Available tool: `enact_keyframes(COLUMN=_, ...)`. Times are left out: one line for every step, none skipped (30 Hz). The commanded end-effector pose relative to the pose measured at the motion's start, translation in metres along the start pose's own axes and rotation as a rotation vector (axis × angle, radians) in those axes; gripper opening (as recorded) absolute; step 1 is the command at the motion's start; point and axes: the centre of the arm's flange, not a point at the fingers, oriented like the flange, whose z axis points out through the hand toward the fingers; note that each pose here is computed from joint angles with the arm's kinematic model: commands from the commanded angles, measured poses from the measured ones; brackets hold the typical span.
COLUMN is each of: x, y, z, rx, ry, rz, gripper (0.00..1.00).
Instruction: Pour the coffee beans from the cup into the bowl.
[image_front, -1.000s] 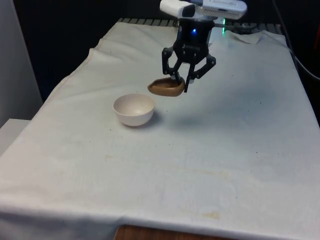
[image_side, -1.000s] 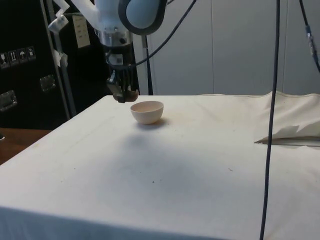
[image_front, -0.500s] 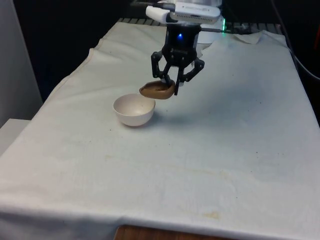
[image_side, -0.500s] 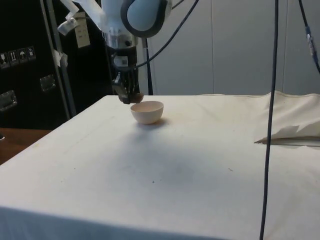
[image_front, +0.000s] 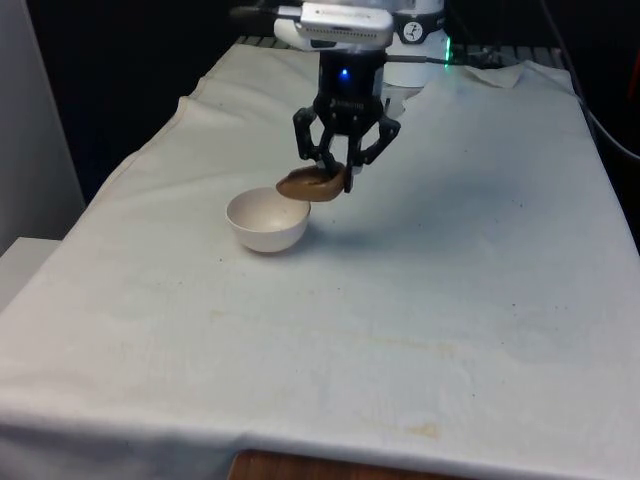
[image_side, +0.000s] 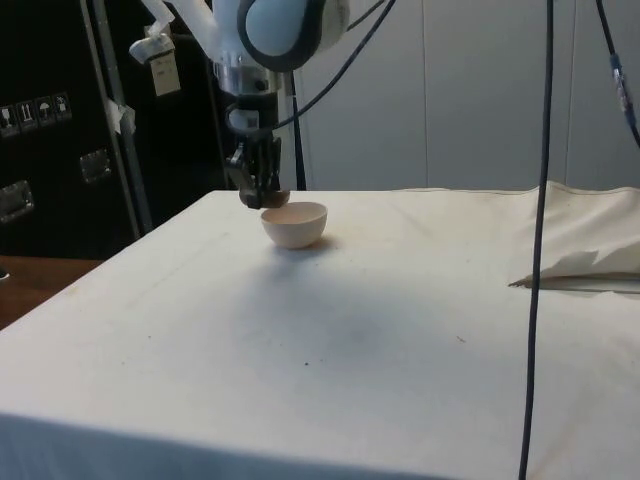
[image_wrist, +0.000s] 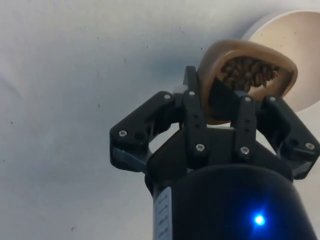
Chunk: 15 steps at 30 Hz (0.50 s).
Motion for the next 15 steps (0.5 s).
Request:
enact_keyframes(x=0.0, y=0.0, z=0.001, rx=0.022, ry=0.008, rz=0.005, gripper=0.02)
enact_keyframes(x=0.0, y=0.001, z=0.002, rx=0.027, ry=0.009, rz=0.01, gripper=0.02)
enact_keyframes(x=0.0, y=0.003, z=0.002, rx=0.033, ry=0.01, rz=0.013, gripper=0.02)
enact_keyframes(x=0.0, y=0.005, z=0.003, rx=0.045, ry=0.012, rz=0.019, gripper=0.02)
enact_keyframes(x=0.001, y=0.006, z=0.003, rx=0.05, ry=0.015, rz=0.023, gripper=0.02)
enact_keyframes(x=0.001, y=0.008, z=0.003, rx=0.056, ry=0.016, rz=0.026, gripper=0.02)
enact_keyframes(x=0.001, y=0.01, z=0.004, rx=0.061, ry=0.016, rz=0.029, gripper=0.02)
enact_keyframes(x=0.0, y=0.01, z=0.004, rx=0.048, ry=0.008, rz=0.027, gripper=0.02)
enact_keyframes(x=0.001, y=0.011, z=0.004, rx=0.067, ry=0.017, rz=0.032, gripper=0.02)
enact_keyframes(x=0.001, y=0.013, z=0.004, rx=0.071, ry=0.018, rz=0.034, gripper=0.02)
enact_keyframes(x=0.001, y=0.015, z=0.004, rx=0.075, ry=0.018, rz=0.035, gripper=0.02)
enact_keyframes(x=0.001, y=0.016, z=0.005, rx=0.079, ry=0.017, rz=0.037, gripper=0.02)
enact_keyframes(x=0.001, y=0.022, z=0.004, rx=0.086, ry=0.017, rz=0.042, gripper=0.02)
enact_keyframes(x=0.001, y=0.023, z=0.004, rx=0.089, ry=0.018, rz=0.041, gripper=0.02)
enact_keyframes(x=0.001, y=0.025, z=0.003, rx=0.092, ry=0.018, rz=0.042, gripper=0.02)
